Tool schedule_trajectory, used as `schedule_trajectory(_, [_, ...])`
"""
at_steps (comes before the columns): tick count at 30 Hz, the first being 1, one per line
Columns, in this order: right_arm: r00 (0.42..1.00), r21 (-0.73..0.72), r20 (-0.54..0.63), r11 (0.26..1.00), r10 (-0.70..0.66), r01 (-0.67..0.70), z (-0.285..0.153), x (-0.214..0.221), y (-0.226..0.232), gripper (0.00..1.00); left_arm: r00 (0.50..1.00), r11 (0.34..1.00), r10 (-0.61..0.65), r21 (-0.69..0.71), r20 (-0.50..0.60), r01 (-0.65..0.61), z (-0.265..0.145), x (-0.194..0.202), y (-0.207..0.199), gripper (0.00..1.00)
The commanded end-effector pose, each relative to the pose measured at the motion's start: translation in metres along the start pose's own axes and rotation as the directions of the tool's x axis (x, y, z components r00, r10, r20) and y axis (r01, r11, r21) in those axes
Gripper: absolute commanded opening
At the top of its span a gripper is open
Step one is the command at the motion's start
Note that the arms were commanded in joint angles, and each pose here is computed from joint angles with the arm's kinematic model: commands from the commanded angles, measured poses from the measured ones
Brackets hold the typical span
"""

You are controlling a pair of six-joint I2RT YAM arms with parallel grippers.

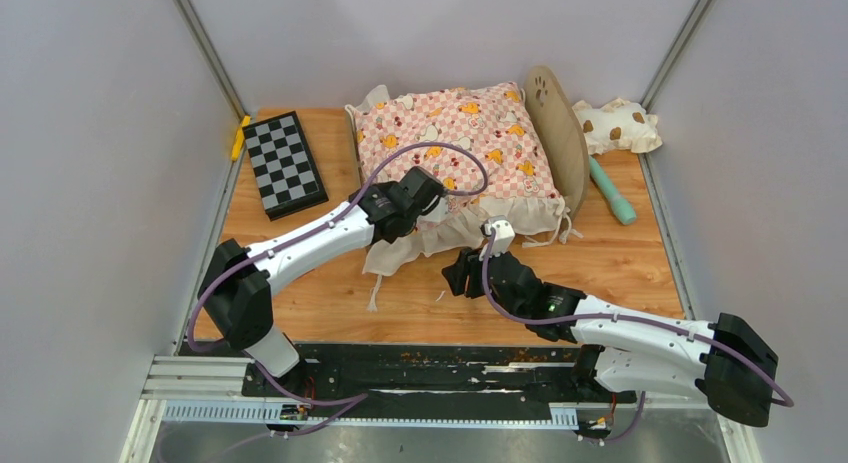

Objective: Set up the pet bed
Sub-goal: Adjust the ropes on the bed frame.

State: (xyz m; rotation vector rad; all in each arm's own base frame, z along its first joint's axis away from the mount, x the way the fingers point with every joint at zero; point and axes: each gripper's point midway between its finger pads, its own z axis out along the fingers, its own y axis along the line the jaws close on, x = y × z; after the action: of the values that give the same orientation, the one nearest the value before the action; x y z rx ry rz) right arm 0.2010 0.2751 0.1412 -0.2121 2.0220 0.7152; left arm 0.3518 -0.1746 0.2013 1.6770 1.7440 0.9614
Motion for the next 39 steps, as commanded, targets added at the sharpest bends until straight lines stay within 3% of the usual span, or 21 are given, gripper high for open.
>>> schedule_trajectory(1, [0.999, -0.026, 0.028, 0.999, 0.038, -0.037, 0.002, -0.008, 0.008, 0.5, 0.999, 0.998, 0.038, -0.048, 0.008, -0.037, -0.016, -0.005, 0.026, 0.0])
schedule_trajectory(12, [0.999, -0.028, 0.029, 0.999, 0.044, -0.043, 0.001, -0.008, 0.007, 0.5, 0.987, 0.989, 0.15, -0.003, -0.062, -0.151, -0.01, -0.008, 0.012, 0.0])
schedule_trajectory(19, [0.999, -0.031, 0.027, 0.999, 0.041, -0.04, 0.0, -0.008, 0.007, 0.5, 0.991, 0.992, 0.119, 0.054, -0.054, -0.116, 0.001, -0.005, -0.02, 0.01])
schedule_trajectory(28, [0.999, -0.033, 0.032, 0.999, 0.038, -0.037, -0.003, -0.011, 0.008, 0.5, 0.999, 0.998, 0.038, 0.044, -0.034, -0.037, 0.011, -0.009, -0.035, 0.16])
schedule_trajectory(30, [0.999, -0.031, 0.034, 0.999, 0.038, -0.037, -0.003, -0.011, 0.007, 0.5, 1.0, 1.0, -0.004, 0.024, -0.011, 0.004, 0.009, -0.012, -0.029, 0.17])
schedule_trajectory(35, [0.999, -0.029, 0.031, 0.999, 0.039, -0.038, -0.004, -0.01, 0.006, 0.5, 0.987, 0.991, -0.122, -0.046, 0.109, 0.128, -0.006, -0.026, 0.0, 0.31])
schedule_trajectory(39, [0.999, -0.025, 0.034, 0.999, 0.041, -0.041, -0.005, -0.01, 0.005, 0.5, 0.978, 0.982, -0.159, -0.08, 0.136, 0.17, -0.009, -0.028, 0.01, 0.38])
